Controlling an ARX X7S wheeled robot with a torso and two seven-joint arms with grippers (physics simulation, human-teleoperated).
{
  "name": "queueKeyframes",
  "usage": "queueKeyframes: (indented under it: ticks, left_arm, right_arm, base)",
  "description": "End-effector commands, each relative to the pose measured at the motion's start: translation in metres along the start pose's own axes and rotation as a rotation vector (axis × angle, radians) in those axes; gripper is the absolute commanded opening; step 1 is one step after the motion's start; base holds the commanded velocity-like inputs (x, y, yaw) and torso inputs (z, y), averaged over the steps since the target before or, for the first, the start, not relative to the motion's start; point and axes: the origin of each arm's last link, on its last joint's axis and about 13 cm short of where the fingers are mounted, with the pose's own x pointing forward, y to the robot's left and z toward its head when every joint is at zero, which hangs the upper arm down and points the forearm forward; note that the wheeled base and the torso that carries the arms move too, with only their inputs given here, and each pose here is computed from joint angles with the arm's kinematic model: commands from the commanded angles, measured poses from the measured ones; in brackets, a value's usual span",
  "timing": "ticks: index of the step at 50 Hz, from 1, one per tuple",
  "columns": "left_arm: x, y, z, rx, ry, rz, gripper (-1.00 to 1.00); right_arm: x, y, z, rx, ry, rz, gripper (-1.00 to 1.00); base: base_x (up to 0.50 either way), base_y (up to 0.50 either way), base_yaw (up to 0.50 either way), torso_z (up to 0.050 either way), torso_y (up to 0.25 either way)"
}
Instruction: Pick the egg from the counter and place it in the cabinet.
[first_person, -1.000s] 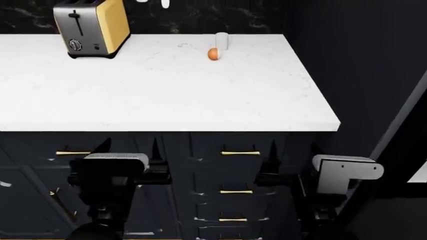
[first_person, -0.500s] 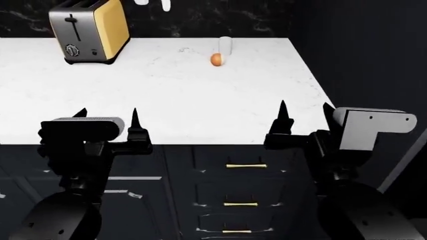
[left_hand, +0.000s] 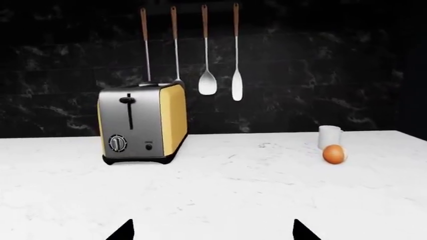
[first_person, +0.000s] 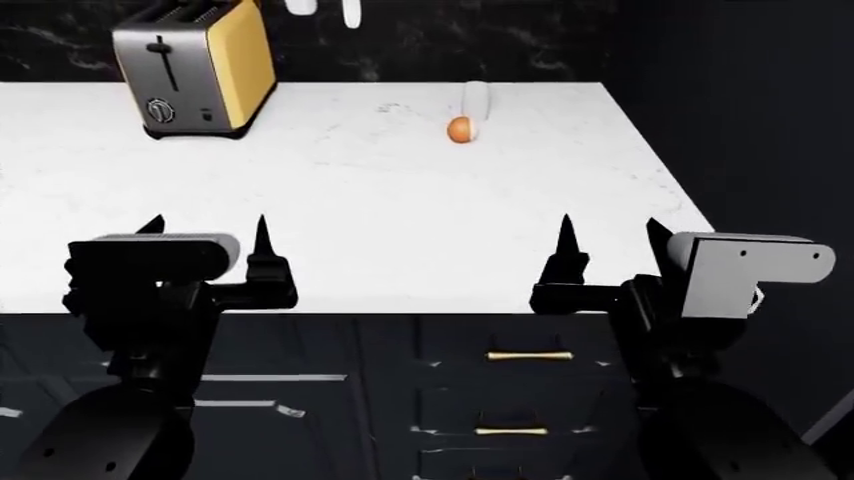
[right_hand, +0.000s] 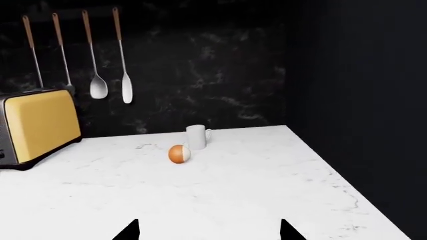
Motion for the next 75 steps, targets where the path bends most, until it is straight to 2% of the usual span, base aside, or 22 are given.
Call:
queueKeyframes:
  ticks: [1,20,24,29,36,45,47,51,56,75]
  left_arm:
    - [-0.004,-0.001,-0.002,-0.005,0.003,-0.004,1.0]
    - [-0.003,0.002,-0.004,0.031,0.006,-0.037,1.0]
    - [-0.002,0.004,0.003,0.043,0.011,-0.059,1.0]
    - [0.01,0.005,0.029,-0.039,0.035,-0.046,1.0]
    - [0.027,0.0,0.056,0.011,0.017,-0.15,1.0]
    - [0.043,-0.001,0.065,-0.013,0.017,-0.181,1.0]
    - [0.043,-0.002,0.069,-0.032,0.013,-0.189,1.0]
    - [0.039,-0.005,0.071,-0.14,0.06,-0.182,1.0]
    - [0.036,-0.005,0.072,-0.193,0.07,-0.193,1.0]
    - [0.032,-0.003,0.071,-0.166,0.05,-0.196,1.0]
  right_arm:
    - [-0.006,0.0,-0.004,0.005,0.01,0.001,1.0]
    - [-0.002,-0.002,-0.001,-0.023,0.014,0.017,1.0]
    - [0.0,-0.007,0.012,-0.029,0.025,0.03,1.0]
    - [0.006,-0.013,0.036,0.01,0.072,0.036,1.0]
    - [0.021,-0.025,0.065,-0.004,0.087,0.049,1.0]
    - [0.035,-0.039,0.088,-0.03,0.066,0.033,1.0]
    - [0.036,-0.039,0.089,-0.018,0.064,0.033,1.0]
    - [0.035,-0.035,0.085,0.022,0.076,0.033,1.0]
    - [0.034,-0.032,0.082,0.047,0.088,0.04,1.0]
    - [0.032,-0.028,0.081,0.051,0.095,0.056,1.0]
  base:
    - [0.14,0.14,0.0,0.0,0.0]
    - [0.18,0.12,0.0,0.0,0.0]
    - [0.21,0.11,0.0,0.0,0.0]
    - [0.2,0.1,0.0,0.0,0.0]
    - [0.17,0.1,0.0,0.0,0.0]
    - [0.15,0.09,0.0,0.0,0.0]
    - [0.15,0.06,0.0,0.0,0.0]
    - [0.13,0.02,0.0,0.0,0.0]
    - [0.0,0.0,0.0,0.0,0.003]
    - [0.04,0.0,0.0,0.0,0.0]
